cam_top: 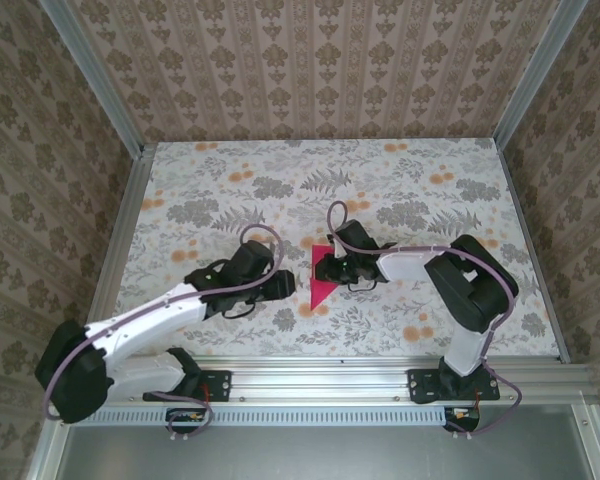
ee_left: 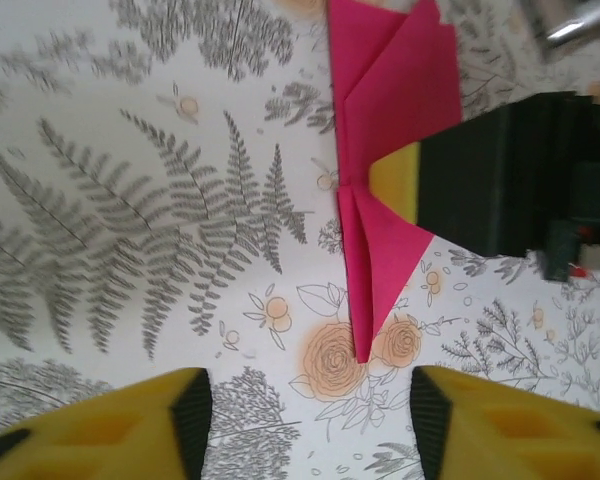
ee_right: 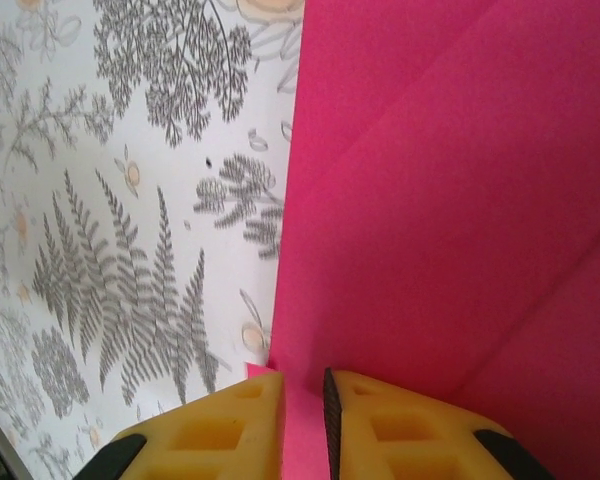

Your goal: Fold a paper plane with a square sheet of paper (pick it up from the middle)

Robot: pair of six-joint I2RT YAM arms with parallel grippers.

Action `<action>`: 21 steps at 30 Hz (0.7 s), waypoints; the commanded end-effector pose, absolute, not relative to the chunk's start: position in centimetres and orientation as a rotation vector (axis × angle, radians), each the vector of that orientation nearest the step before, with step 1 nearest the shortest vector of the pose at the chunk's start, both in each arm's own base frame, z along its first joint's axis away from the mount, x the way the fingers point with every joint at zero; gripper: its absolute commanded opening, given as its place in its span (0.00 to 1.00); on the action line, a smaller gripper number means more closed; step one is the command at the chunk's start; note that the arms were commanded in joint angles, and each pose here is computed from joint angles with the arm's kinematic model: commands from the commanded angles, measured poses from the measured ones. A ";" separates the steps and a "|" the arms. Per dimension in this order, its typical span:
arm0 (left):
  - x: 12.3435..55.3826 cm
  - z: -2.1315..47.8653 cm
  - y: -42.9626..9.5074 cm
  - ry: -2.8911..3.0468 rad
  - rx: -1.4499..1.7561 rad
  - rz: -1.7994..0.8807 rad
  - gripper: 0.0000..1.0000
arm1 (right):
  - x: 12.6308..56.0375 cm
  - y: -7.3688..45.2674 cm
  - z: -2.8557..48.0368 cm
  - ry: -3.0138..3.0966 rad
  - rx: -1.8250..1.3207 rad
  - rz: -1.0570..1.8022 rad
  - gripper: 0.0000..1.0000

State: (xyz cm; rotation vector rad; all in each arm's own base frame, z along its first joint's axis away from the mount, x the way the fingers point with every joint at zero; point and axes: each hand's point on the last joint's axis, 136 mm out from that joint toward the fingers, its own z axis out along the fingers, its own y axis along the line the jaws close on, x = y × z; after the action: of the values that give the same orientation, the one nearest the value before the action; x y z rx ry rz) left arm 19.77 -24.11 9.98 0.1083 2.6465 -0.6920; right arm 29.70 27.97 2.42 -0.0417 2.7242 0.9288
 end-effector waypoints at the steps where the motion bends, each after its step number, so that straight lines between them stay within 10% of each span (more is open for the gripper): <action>1: 20.3 10.3 -26.8 2.673 0.193 -0.718 0.36 | 29.3 27.1 6.2 2.692 -0.125 0.929 0.22; 21: 24.2 5.0 -34.5 2.827 0.345 -0.684 0.00 | 26.9 20.5 5.0 2.678 0.154 1.048 0.37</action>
State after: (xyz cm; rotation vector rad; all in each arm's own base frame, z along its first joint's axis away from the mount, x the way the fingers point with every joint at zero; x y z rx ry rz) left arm 23.97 -34.50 5.07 0.3104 2.8161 -0.6882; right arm 26.86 19.55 3.92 0.1664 2.7221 0.9513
